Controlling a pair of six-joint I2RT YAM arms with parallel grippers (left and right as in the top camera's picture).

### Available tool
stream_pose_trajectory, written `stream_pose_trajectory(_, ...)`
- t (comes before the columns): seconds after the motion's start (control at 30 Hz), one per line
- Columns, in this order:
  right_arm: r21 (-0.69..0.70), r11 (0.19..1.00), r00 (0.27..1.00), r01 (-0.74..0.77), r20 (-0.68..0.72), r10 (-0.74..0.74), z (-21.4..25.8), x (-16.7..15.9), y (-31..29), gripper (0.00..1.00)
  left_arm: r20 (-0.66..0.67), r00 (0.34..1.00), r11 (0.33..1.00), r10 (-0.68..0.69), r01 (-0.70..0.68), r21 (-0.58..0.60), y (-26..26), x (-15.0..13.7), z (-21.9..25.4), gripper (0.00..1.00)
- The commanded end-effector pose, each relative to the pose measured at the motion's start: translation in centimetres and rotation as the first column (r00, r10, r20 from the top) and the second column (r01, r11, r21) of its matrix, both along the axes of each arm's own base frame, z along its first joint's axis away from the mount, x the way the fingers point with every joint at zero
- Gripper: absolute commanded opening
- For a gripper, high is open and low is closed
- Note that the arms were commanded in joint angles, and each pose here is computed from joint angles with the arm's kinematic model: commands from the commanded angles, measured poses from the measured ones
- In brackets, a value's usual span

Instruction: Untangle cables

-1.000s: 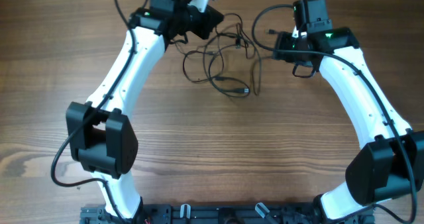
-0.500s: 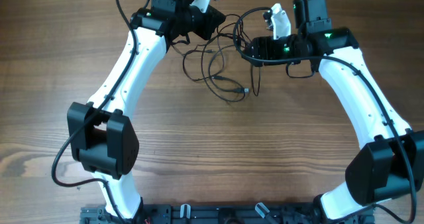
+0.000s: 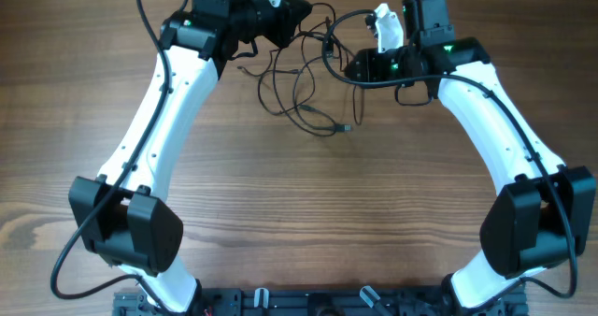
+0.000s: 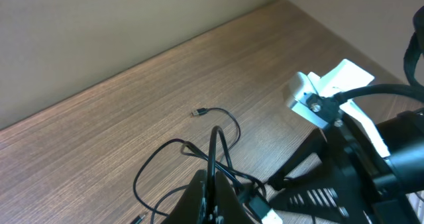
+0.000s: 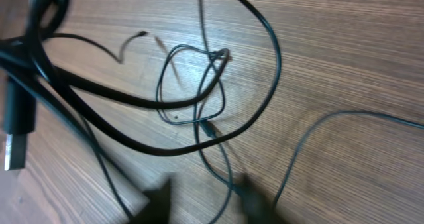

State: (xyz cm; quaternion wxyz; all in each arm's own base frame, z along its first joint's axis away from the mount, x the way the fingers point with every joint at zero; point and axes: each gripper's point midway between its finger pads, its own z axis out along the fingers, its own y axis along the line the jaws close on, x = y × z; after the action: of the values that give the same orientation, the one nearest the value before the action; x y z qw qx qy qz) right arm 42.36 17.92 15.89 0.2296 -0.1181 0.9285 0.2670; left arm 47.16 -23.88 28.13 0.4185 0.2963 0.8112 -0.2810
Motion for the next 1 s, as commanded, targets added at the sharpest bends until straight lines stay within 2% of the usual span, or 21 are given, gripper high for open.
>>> stream_pose_trajectory(0.0,-0.077,0.988,0.989,0.137,-0.041,-0.14,-2.0,1.1,-1.7,0.05,0.058,0.998,1.0,0.016,-0.016,-0.016,0.6,-0.3,2.9,0.04)
stream_pose_trajectory(0.17,-0.232,0.906,0.931,0.354,-0.007,-0.365,-3.6,2.6,-5.7,0.04,0.076,0.996,0.998,0.056,-0.057,0.002,1.4,-0.1,3.3,0.04)
stream_pose_trajectory(0.23,-0.27,0.883,0.918,0.385,0.013,-0.396,-4.1,2.9,-6.6,0.04,0.086,0.993,0.997,0.077,-0.078,0.009,1.9,0.0,3.7,0.04)
stream_pose_trajectory(0.53,-0.276,0.896,0.932,0.349,0.003,-0.362,-4.8,2.9,-6.3,0.04,0.114,0.983,0.989,0.144,-0.146,0.007,5.7,0.1,5.6,0.04)
stream_pose_trajectory(0.6,-0.263,0.906,0.939,0.331,-0.006,-0.345,-4.7,2.8,-5.9,0.09,0.1,0.984,0.988,0.15,-0.152,0.013,6.1,0.0,5.3,0.04)
stream_pose_trajectory(0.67,-0.24,0.922,0.948,0.306,-0.019,-0.319,-4.7,2.6,-5.3,0.05,0.1,0.985,0.989,0.142,-0.146,0.028,6.2,-0.1,5.1,0.04)
stream_pose_trajectory(0.8,-0.171,0.96,0.971,0.223,-0.042,-0.234,-4.3,2.2,-3.6,0.05,0.098,0.985,0.989,0.142,-0.145,0.028,6.2,-0.1,5.0,0.04)
stream_pose_trajectory(0.9,-0.121,0.973,0.978,0.197,-0.04,-0.203,-3.8,2.3,-2.6,0.05,0.083,0.986,0.989,0.141,-0.144,0.033,6.2,-0.2,4.6,0.1)
stream_pose_trajectory(0.97,-0.101,0.976,0.98,0.192,-0.026,-0.195,-3.2,2.5,-2.4,0.05,0.062,0.988,0.989,0.141,-0.143,0.041,6.2,-0.3,4.0,0.19)
